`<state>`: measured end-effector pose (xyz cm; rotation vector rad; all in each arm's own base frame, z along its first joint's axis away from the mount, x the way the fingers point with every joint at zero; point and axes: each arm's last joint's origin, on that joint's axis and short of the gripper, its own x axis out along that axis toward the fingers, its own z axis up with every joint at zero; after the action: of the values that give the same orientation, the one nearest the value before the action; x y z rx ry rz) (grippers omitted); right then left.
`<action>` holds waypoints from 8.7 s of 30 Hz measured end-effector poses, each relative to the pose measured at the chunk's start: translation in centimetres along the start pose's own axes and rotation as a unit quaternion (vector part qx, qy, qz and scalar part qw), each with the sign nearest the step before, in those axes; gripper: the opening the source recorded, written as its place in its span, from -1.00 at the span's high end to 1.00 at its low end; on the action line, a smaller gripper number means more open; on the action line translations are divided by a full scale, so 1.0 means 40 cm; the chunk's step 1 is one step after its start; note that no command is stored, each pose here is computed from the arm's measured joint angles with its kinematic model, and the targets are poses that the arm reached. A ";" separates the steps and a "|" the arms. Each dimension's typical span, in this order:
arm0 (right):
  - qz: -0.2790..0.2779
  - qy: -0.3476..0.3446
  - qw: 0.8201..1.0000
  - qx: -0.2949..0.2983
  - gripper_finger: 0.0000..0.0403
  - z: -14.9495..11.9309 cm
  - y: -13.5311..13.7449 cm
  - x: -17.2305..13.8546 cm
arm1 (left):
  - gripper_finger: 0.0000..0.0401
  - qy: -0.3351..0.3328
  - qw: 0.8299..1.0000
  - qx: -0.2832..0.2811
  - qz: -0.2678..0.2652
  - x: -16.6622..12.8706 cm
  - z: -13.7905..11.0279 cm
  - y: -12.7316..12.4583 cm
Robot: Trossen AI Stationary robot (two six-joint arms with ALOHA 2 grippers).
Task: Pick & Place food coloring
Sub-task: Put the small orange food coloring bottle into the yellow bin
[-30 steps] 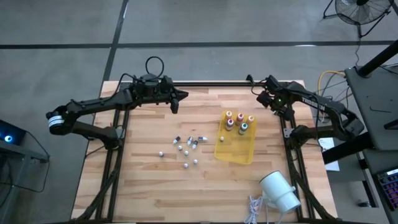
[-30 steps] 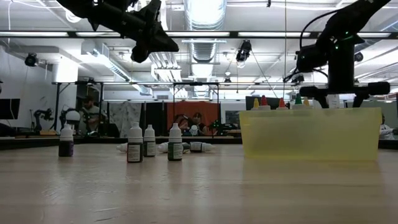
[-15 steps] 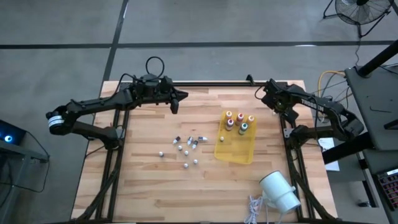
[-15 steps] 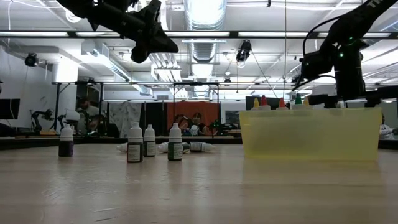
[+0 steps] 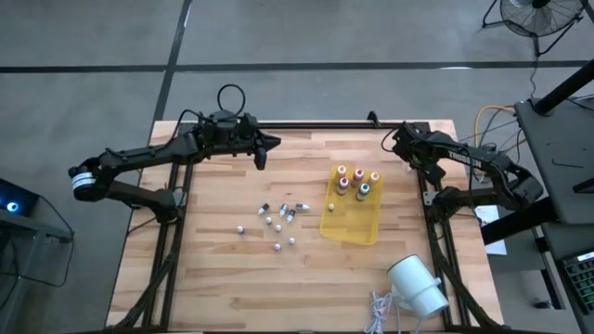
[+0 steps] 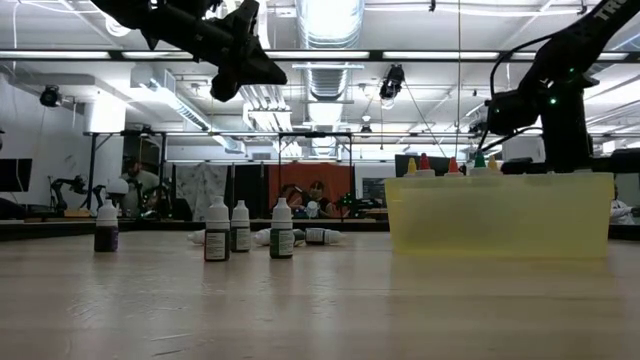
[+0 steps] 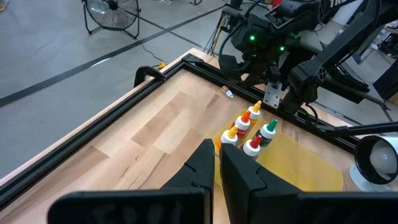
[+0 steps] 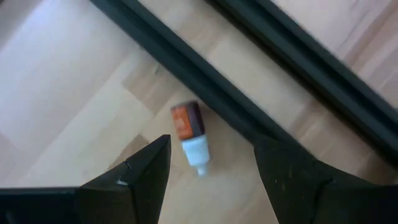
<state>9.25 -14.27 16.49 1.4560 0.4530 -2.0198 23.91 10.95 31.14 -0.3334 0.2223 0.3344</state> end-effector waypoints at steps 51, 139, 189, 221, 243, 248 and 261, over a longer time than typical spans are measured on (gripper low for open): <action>0.030 -0.032 0.999 -0.027 0.40 -0.046 0.031 0.085 | 1.00 0.000 1.000 0.000 0.001 0.000 0.000 0.000; 0.619 0.392 0.439 -0.520 0.70 -0.272 0.161 -0.820 | 0.06 -0.105 0.880 0.303 -0.349 -0.132 0.291 -0.231; 0.603 0.457 0.374 -0.537 0.70 -0.432 0.315 -0.820 | 0.06 -0.042 0.879 0.297 -0.371 -0.086 0.233 -0.290; 0.607 0.448 0.375 -0.538 0.70 -0.433 0.317 -0.818 | 0.06 -0.036 0.887 0.281 -0.365 -0.079 0.237 -0.303; 0.606 0.447 0.378 -0.538 0.70 -0.433 0.316 -0.817 | 0.71 -0.029 0.893 0.282 -0.349 -0.078 0.231 -0.306; 0.606 0.445 0.381 -0.538 0.70 -0.434 0.317 -0.817 | 0.71 -0.025 0.893 0.284 -0.348 -0.078 0.229 -0.306; 0.606 0.446 0.382 -0.537 0.50 -0.434 0.317 -0.817 | 0.72 -0.023 0.895 0.283 -0.345 -0.077 0.228 -0.305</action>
<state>37.23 -4.85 42.15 1.0552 0.5910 0.4893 26.84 2.46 43.82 0.1853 0.1333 -0.4300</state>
